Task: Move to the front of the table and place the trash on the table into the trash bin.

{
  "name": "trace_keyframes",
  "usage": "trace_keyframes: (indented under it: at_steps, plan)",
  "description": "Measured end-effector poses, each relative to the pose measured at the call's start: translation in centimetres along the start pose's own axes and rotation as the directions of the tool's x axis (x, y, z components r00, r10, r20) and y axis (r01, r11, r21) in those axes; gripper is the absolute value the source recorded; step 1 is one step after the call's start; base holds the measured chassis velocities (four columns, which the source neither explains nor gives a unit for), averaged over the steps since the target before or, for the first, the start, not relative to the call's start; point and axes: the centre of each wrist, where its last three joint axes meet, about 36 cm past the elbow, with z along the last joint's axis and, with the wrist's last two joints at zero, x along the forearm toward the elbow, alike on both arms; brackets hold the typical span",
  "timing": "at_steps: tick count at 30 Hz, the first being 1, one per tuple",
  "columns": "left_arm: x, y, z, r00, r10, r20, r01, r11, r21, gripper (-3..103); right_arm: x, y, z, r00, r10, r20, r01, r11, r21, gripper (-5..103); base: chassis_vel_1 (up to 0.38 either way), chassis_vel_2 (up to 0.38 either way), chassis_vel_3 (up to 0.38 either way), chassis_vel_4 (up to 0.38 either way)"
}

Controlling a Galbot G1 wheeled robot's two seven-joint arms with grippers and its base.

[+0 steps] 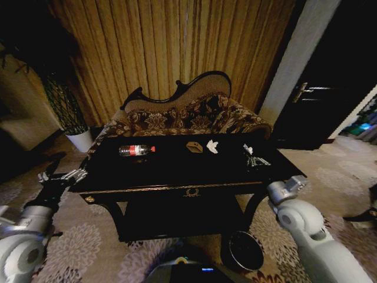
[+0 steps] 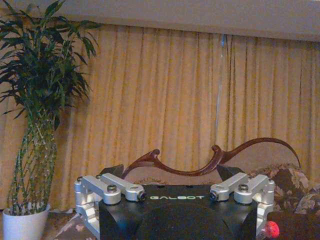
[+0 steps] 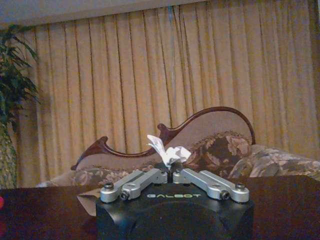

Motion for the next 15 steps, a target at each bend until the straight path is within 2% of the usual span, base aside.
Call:
trace_keyframes:
  at_steps: [3,15]
  plan:
    - [0.01,0.07,0.03,1.0,0.0,-0.001,0.0,1.0,0.003,100,0.16,-0.2,0.3,1.0,0.021,-0.009,-0.021,0.999,0.028,1,0.0,0.0,0.0,0.0]
    - [-0.11,0.09,0.14,1.0,0.005,-0.004,-0.004,1.0,0.007,100,0.65,-0.24,0.17,0.999,0.036,-0.031,-0.035,0.999,0.037,1,0.0,0.0,0.0,0.0]
